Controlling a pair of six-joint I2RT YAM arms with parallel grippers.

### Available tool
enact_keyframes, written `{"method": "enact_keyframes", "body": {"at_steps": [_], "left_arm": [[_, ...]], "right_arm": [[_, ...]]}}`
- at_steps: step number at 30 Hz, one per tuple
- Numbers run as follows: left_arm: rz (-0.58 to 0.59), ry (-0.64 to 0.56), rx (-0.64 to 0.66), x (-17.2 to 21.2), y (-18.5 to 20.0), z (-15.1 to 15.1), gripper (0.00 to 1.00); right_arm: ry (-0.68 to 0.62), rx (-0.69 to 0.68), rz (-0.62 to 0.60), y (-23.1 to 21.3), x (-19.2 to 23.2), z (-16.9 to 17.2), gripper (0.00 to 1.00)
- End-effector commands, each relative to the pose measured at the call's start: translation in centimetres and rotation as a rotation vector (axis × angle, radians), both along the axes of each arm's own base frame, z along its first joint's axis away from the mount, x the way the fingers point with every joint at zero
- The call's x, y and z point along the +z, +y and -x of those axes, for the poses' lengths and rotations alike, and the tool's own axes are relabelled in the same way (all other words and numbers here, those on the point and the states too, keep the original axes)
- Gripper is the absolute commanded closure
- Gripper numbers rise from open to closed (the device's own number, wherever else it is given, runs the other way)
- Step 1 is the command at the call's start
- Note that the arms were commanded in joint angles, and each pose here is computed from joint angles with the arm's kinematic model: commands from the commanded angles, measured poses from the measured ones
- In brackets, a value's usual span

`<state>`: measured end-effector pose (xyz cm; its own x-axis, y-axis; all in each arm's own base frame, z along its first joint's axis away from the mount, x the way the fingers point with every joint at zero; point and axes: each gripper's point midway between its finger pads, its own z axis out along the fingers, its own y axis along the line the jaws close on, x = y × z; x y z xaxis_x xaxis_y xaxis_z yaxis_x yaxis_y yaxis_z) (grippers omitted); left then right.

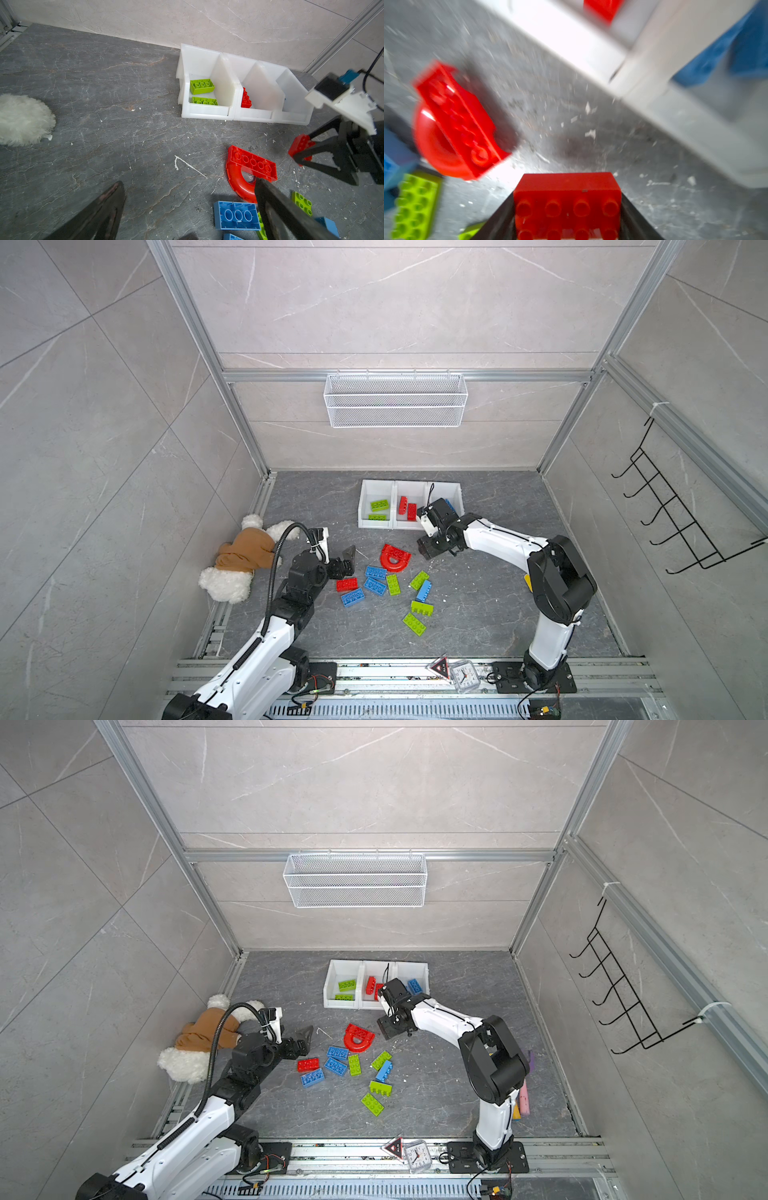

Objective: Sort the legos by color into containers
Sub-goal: 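Carry the red brick into the middle compartment and open the gripper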

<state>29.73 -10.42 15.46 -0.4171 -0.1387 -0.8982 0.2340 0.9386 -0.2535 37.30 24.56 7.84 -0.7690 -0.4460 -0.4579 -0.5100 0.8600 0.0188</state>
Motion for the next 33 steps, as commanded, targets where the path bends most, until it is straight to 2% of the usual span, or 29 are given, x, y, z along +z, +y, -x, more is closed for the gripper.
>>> {"method": "enact_keyframes", "body": {"at_steps": [1,10,19,24,29,33], "left_arm": [[0.025,-0.070,-0.010,2.5,-0.3,-0.5,0.00],[0.025,-0.071,-0.010,2.4,-0.3,-0.5,0.00],[0.026,-0.072,-0.010,2.5,-0.3,-0.4,0.00],[0.030,-0.082,-0.008,2.7,-0.3,-0.4,0.00],[0.028,-0.071,-0.010,2.4,-0.3,-0.5,0.00],[0.027,-0.069,-0.010,2.3,-0.4,-0.5,0.00]], "right_arm": [[-0.077,-0.016,-0.072,1.0,4.5,-2.1,0.38],[-0.167,-0.022,-0.117,3.3,7.4,-8.2,0.38],[-0.189,-0.048,-0.113,4.8,6.5,-13.4,0.38],[-0.168,-0.072,-0.090,4.2,4.9,-14.3,0.37],[-0.163,-0.065,-0.087,4.1,4.8,-14.2,0.20],[-0.182,-0.034,-0.129,4.5,6.3,-13.6,0.17]]}}
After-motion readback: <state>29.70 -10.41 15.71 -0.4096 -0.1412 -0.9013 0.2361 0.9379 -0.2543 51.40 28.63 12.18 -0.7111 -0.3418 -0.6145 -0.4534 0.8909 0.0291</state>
